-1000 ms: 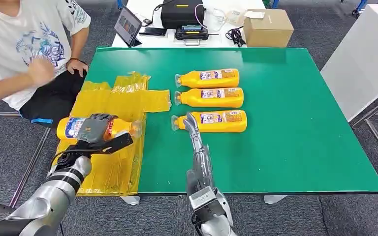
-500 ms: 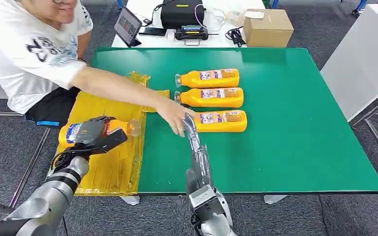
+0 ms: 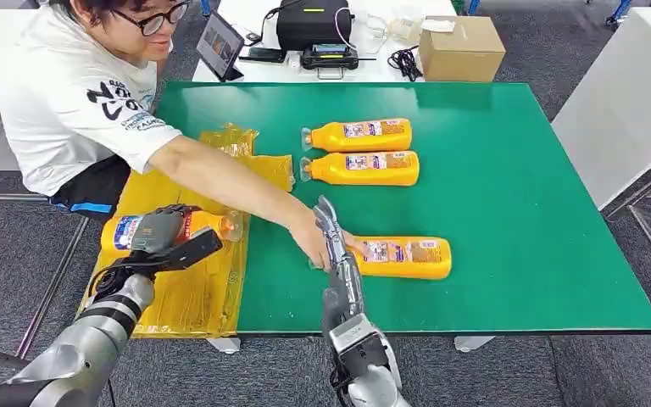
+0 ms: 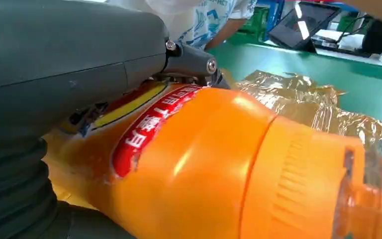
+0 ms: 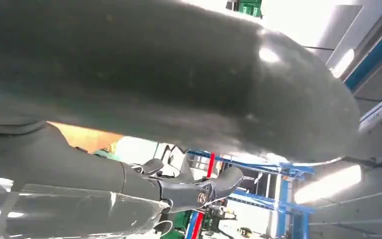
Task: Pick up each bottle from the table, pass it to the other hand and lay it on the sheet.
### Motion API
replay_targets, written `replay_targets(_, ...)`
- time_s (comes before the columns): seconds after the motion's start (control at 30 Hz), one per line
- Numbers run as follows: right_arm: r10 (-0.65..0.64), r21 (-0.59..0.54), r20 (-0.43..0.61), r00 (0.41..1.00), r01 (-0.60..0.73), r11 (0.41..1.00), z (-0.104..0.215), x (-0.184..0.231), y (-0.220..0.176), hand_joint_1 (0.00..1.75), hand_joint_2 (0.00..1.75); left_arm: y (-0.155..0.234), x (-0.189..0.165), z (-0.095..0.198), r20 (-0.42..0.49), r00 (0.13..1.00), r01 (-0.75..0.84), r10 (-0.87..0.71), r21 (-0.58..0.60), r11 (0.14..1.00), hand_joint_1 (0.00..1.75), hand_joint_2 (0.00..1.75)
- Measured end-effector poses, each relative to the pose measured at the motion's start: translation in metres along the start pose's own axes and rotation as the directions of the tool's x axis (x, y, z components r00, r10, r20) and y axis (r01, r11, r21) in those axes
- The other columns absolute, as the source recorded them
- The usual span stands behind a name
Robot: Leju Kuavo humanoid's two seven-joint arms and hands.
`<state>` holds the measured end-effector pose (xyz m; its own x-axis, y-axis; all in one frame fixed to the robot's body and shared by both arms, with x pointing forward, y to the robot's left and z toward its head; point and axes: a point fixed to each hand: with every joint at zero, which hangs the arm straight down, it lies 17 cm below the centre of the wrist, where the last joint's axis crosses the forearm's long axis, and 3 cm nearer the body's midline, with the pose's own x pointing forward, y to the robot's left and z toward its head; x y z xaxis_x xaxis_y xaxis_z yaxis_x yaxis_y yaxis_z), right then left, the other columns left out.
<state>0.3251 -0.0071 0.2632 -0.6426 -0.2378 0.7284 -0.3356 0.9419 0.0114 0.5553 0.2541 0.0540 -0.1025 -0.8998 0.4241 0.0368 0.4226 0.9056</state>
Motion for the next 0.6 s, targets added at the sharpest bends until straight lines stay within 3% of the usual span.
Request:
replay_targets(0.1,-0.019,0.002,-0.01,1.0,0.019,1.0,0.0,-0.003,0.0,0.0,0.0,-0.017,-0.003,0.007,0.002,0.997,0.075,-0.075,-0.065,0.995,0.0,1.75)
replay_targets(0.13,-0.028,0.001,-0.014,1.0,0.028,1.0,0.001,-0.004,0.0,0.0,0.0,-0.02,-0.003,0.008,0.008,0.995,0.099,-0.099,-0.078,0.992,0.0,0.0)
replay_targets(0.33,-0.036,-0.005,-0.03,0.999,0.036,0.999,0.002,-0.008,-0.002,0.0,0.0,-0.028,-0.005,0.007,0.008,0.992,0.127,-0.127,-0.14,0.982,0.0,0.0)
replay_targets(0.6,-0.042,-0.012,-0.067,0.997,0.041,0.999,0.003,-0.018,-0.007,0.0,0.0,-0.05,0.006,0.016,-0.005,0.986,-0.159,0.166,-0.315,0.936,0.0,0.0)
